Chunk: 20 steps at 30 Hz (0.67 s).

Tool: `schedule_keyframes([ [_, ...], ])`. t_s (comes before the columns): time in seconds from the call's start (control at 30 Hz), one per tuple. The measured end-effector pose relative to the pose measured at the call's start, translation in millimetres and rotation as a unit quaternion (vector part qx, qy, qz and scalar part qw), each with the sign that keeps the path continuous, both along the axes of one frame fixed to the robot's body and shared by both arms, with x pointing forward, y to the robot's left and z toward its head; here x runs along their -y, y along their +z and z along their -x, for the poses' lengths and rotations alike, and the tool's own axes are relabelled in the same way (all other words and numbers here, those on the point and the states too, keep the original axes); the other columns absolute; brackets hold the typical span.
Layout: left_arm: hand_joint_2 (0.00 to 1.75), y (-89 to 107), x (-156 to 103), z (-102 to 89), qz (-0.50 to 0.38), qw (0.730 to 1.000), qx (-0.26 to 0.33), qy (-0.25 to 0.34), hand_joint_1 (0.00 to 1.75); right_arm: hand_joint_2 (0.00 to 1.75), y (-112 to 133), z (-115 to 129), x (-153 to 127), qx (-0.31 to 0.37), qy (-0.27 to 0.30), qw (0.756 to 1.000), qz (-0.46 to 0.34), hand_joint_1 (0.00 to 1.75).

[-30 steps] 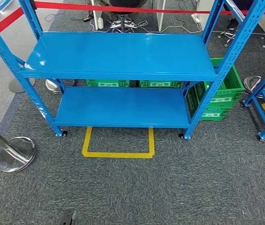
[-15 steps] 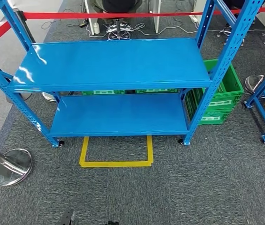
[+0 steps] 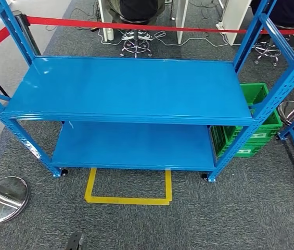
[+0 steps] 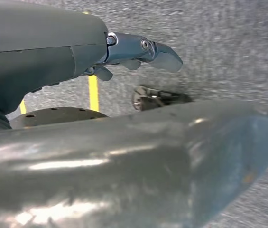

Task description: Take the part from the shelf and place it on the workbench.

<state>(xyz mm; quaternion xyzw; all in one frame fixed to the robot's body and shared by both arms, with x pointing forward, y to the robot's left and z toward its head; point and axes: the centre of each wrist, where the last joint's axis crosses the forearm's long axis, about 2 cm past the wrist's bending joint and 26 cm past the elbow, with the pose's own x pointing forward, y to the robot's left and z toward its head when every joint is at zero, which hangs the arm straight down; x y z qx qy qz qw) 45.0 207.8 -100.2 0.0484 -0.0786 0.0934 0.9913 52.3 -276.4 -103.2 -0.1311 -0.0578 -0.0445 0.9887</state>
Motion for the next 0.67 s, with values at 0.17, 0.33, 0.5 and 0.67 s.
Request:
schedule_keyframes([
  [0.17,0.0,-0.2,-1,1.0,-0.002,1.0,-0.006,-0.01,0.0,0.0,-1,4,-2,-0.018,-0.008,1.0,-0.008,0.0],
  [0.33,1.75,0.7,-4,-6.4,-0.018,0.999,-0.012,-0.039,0.0,0.0,0,-6,-6,-0.047,-0.031,0.998,-0.027,0.0],
  [0.5,1.31,0.2,-5,-5.2,0.007,0.999,-0.024,-0.047,0.0,1.75,-2,-1,-13,-0.054,-0.044,0.996,-0.053,0.0],
  [0.67,0.0,-1.3,-5,3.8,-0.004,0.999,-0.025,-0.048,0.0,1.75,-2,-5,-9,-0.024,-0.034,0.997,-0.062,0.0],
])
